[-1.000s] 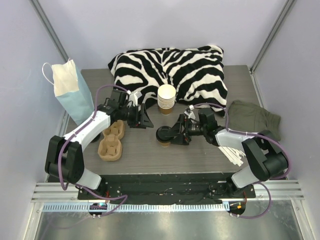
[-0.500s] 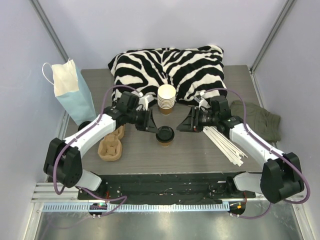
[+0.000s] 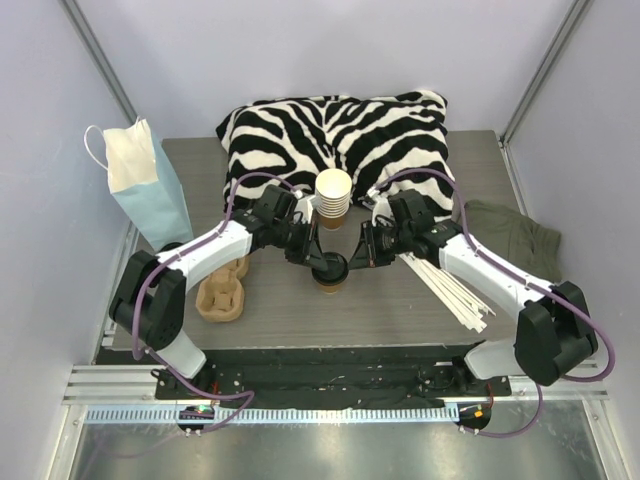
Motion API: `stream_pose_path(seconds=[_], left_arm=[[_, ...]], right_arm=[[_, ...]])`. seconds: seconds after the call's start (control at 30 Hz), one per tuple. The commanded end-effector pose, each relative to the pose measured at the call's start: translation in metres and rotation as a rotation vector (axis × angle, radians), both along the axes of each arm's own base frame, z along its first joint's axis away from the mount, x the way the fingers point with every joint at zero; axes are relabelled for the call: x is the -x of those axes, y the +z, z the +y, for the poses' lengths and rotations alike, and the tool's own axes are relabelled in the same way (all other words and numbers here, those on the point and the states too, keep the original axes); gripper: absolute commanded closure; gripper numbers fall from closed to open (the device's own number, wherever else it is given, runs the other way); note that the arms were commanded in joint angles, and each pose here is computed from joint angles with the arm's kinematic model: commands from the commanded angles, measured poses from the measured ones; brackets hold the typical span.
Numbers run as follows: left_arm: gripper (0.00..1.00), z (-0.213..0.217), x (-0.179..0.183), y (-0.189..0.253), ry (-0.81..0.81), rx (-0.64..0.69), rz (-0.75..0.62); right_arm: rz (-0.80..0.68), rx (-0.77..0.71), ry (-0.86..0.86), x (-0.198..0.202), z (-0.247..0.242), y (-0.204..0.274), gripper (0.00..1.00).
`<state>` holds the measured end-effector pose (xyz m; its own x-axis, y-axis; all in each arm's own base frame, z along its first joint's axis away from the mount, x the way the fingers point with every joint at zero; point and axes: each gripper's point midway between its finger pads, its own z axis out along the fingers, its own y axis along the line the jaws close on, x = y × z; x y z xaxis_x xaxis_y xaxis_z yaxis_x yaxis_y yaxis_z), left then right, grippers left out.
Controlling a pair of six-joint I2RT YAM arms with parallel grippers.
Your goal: Pack the takeout coffee
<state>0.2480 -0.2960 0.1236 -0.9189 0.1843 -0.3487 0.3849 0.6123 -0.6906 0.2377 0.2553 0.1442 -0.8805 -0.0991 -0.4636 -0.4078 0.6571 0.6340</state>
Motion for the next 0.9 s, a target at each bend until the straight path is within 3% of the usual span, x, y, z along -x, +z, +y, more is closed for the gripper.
stream_pose_path(seconds=[0.0, 0.4, 0.63, 0.87], left_arm=[[0.9, -0.005, -0.009, 0.005, 0.006, 0.006, -0.035], [0.91, -0.004, -0.01, -0.004, 0.012, -0.02, -0.017], [0.91, -0.003, -0.01, -0.008, 0.01, -0.028, -0.011], [0.92, 0.001, -0.007, -0.018, 0.004, -0.06, 0.007]], right_arm=[[-0.194, 0.105, 0.014, -0.013, -0.005, 0.017, 0.88], [-0.326, 0.135, 0.053, -0.021, 0.013, 0.051, 0.82], [-0.299, 0.209, 0.106, -0.014, 0.019, 0.015, 0.81], [-0.152, 0.278, 0.109, 0.001, 0.011, -0.051, 0.81]])
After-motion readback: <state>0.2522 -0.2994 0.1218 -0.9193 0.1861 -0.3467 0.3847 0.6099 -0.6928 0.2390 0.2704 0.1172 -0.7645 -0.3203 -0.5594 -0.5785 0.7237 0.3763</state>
